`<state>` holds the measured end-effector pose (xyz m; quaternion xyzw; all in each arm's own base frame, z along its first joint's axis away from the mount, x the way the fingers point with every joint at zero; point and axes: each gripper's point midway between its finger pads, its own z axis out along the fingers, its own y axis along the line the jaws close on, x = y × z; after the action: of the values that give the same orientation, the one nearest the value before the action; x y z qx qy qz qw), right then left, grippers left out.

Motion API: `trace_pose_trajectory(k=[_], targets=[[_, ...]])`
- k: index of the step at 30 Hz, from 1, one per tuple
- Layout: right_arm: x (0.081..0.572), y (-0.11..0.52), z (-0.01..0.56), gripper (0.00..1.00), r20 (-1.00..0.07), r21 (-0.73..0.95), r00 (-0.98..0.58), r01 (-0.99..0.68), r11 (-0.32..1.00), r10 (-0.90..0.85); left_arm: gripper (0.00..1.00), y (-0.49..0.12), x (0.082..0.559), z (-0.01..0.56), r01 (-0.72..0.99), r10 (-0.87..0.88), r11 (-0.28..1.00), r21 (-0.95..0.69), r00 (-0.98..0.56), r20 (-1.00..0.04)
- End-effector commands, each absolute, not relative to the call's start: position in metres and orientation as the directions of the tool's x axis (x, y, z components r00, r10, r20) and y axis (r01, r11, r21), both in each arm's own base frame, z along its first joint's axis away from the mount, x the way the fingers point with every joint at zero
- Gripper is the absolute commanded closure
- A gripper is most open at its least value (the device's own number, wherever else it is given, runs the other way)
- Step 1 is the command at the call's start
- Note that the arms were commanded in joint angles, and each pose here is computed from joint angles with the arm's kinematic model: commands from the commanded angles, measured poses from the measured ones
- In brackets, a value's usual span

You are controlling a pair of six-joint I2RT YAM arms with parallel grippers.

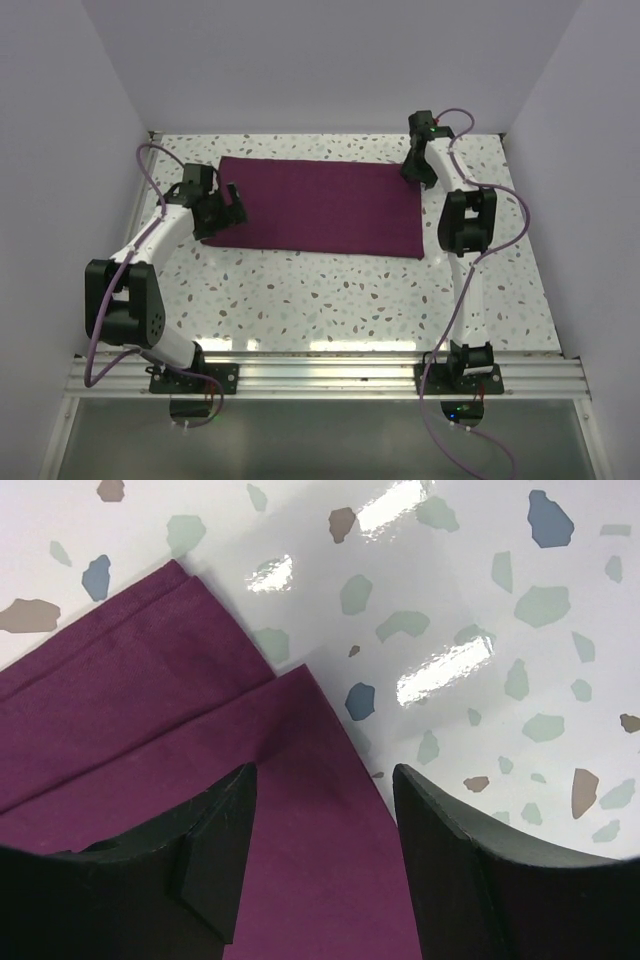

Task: Open and lay out the surgical kit
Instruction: Open the surgical kit at the center of the board.

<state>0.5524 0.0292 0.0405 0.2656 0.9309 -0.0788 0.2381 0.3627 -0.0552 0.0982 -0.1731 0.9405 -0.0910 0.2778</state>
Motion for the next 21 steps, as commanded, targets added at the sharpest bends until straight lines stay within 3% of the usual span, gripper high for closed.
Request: trace_pose_trajectory(k=[1,16,21], targets=[[0.57,0.04,0.06,0.4,-0.535,0.043,-0.704,0.528,0.848,0.466,0.0,-0.055,0.365,0.111,-0.265,-0.368,0.928,-0.263,-0.772,-0.518],[0.574,0.022,0.02,0.47,-0.513,0.03,-0.684,0.59,0.807,0.519,0.0,-0.049,0.358,0.108,-0.268,-0.336,0.941,-0.205,-0.794,-0.507],[0.569,0.025,0.006,0.63,-0.481,0.027,-0.705,0.583,0.812,0.521,0.0,-0.048,0.357,0.108,-0.266,-0.332,0.943,-0.199,-0.796,-0.506]])
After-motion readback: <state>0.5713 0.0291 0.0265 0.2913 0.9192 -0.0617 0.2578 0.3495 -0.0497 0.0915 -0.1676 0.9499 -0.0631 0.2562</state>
